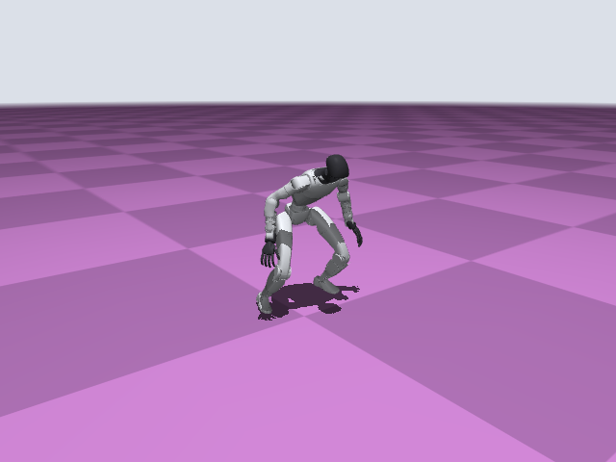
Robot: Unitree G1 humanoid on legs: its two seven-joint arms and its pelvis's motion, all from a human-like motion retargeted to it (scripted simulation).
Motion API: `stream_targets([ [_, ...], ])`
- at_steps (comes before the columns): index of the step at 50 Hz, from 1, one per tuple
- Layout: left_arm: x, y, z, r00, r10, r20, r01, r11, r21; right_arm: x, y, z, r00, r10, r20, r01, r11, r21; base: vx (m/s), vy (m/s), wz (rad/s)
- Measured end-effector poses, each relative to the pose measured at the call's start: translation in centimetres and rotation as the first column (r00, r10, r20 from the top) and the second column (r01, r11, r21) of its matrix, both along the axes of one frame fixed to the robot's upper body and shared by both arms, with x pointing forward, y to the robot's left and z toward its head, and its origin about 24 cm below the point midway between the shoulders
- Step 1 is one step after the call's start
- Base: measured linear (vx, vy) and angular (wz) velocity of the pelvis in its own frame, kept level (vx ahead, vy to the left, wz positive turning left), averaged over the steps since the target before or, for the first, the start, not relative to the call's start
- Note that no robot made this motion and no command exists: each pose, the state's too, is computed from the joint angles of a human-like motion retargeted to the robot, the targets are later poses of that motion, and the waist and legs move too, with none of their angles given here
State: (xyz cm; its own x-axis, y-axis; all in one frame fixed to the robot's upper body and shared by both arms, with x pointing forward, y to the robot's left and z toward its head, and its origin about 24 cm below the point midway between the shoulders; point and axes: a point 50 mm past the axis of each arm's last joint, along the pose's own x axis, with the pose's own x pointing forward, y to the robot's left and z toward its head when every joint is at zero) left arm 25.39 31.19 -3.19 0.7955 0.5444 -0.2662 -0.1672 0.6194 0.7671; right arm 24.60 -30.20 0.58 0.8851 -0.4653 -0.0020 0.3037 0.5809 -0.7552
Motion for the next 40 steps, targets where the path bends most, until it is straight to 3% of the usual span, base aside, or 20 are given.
stream_targets([
  [2,0.8,1.0,1.4,0.979,-0.167,-0.117,0.185,0.968,0.169,0.3,-0.4,0.5,0.998,0.055,-0.030,-0.053,0.996,0.066,0.70,-0.03,-0.43],
  [4,0.6,1.5,3.2,0.956,-0.271,-0.109,0.290,0.924,0.249,-1.2,-0.7,1.6,0.997,0.077,0.021,-0.080,0.983,0.163,1.05,0.01,-0.32],
  [8,-3.9,1.6,5.4,0.958,-0.262,0.118,0.234,0.950,0.208,-6.4,-0.2,5.0,0.984,0.115,0.135,-0.149,0.951,0.270,1.49,0.06,-0.14],
  [10,-7.2,1.7,4.7,0.965,-0.245,0.096,0.223,0.955,0.193,-8.7,-0.4,5.5,0.986,0.119,0.120,-0.146,0.956,0.255,1.61,0.08,0.11],
  [16,-13.4,1.0,-0.8,0.973,-0.163,-0.163,0.167,0.986,0.015,-15.7,-2.4,-1.0,0.971,-0.186,-0.150,0.232,0.888,0.397,1.29,0.10,0.05],
  [20,-16.1,2.8,-3.5,0.958,0.020,-0.287,-0.036,0.998,-0.049,-18.2,-3.2,-5.7,0.879,-0.321,-0.353,0.434,0.845,0.312,0.99,0.08,-0.16],
  [25,-18.1,3.8,-5.7,0.910,0.202,-0.362,-0.251,0.963,-0.094,-19.5,-3.5,-10.0,0.744,-0.315,-0.589,0.491,0.856,0.162,0.93,0.07,0.25],
  [30,-17.3,4.3,-5.2,0.922,0.142,-0.362,-0.184,0.979,-0.086,-19.6,-3.3,-10.9,0.686,-0.164,-0.709,0.346,0.931,0.119,0.96,-0.06,0.00],
  [36,-12.6,4.4,-2.5,0.972,0.032,-0.231,-0.046,0.997,-0.056,-16.7,-3.5,-9.4,0.749,-0.043,-0.661,0.223,0.956,0.190,0.77,0.20,0.16],
  [40,-11.3,3.6,-4.3,0.947,0.063,-0.316,-0.061,0.998,0.015,-13.3,-3.2,-9.6,0.770,-0.112,-0.628,0.184,0.982,0.051,0.58,0.12,0.21],
])
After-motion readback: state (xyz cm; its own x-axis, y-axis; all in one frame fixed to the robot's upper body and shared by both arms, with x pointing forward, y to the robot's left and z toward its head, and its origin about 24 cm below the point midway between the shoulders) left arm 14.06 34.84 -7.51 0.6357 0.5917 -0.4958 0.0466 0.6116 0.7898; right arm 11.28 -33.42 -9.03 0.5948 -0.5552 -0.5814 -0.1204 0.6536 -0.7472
